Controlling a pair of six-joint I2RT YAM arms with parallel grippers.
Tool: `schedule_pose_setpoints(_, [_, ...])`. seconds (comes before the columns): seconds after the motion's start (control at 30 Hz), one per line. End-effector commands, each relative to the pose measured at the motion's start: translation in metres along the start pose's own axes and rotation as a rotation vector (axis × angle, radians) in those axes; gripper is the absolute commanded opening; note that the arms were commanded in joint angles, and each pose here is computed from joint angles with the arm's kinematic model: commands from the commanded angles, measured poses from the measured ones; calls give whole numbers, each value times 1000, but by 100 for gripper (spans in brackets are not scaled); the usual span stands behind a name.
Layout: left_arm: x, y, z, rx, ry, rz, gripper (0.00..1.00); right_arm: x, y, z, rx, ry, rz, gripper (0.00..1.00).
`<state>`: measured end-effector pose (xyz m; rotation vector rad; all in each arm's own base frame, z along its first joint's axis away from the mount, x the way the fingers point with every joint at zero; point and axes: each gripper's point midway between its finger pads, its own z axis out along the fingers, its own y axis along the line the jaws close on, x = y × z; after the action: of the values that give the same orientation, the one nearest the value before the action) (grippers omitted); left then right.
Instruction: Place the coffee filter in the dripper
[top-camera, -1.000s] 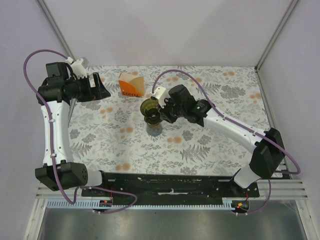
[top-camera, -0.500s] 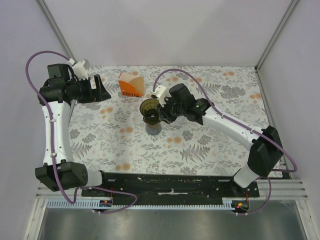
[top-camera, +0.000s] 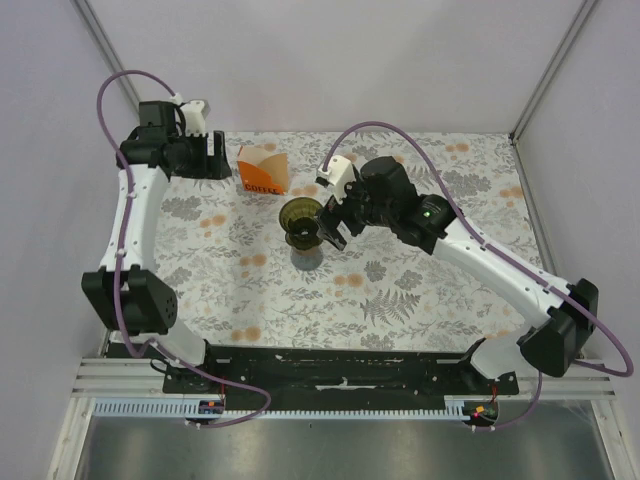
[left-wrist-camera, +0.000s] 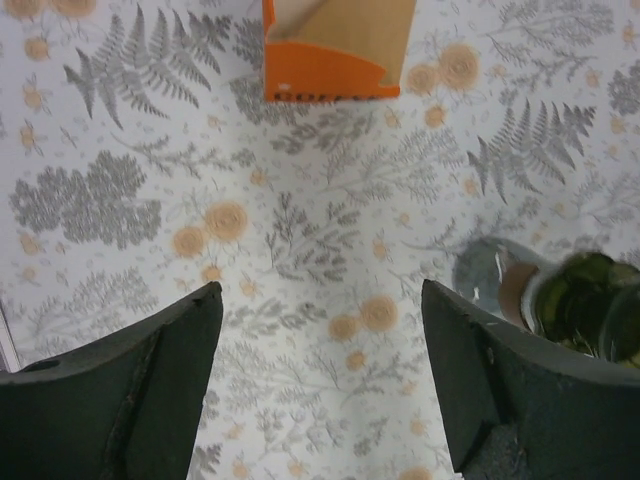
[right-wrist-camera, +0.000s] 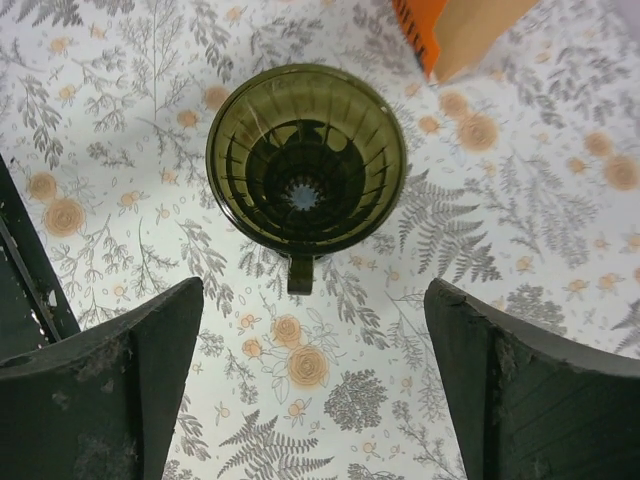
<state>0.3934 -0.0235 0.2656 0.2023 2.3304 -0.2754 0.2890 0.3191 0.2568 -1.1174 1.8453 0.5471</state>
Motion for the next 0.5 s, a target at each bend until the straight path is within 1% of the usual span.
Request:
schedule_pose_setpoints(0.0, [-47, 24, 48, -117, -49, 86, 86, -33, -18, -41, 103, -100, -24, 98])
schedule_pose_setpoints(0.03, [-52, 32, 63, -136, -36, 80, 86, -32, -22, -44, 126, -99, -20, 98])
schedule_pose_setpoints(0.07, [-58, 21, 78, -124, -31, 101, 86, -29, -27, -47, 153, -96, -15, 98])
schedule_pose_setpoints(0.2, [-75, 24, 126, -172, -12, 146, 86, -18, -43, -57, 218, -77, 13, 98])
schedule_pose_setpoints(0.27, [-79, 22, 148, -191, -2, 184, 87, -15, -47, -62, 235, -78, 24, 98])
schedule_pose_setpoints(0.3, [-76, 28, 161, -230, 17, 199, 87, -14, -49, -64, 240, -78, 28, 98])
schedule_pose_setpoints(0.37, [-76, 33, 180, -255, 28, 217, 87, -11, -52, -66, 251, -76, 35, 98])
schedule_pose_setpoints(0.43, [-73, 41, 196, -282, 40, 219, 82, -9, -54, -67, 256, -73, 42, 98])
schedule_pose_setpoints(0.47, [-69, 45, 203, -291, 53, 218, 77, -8, -54, -68, 257, -71, 43, 98])
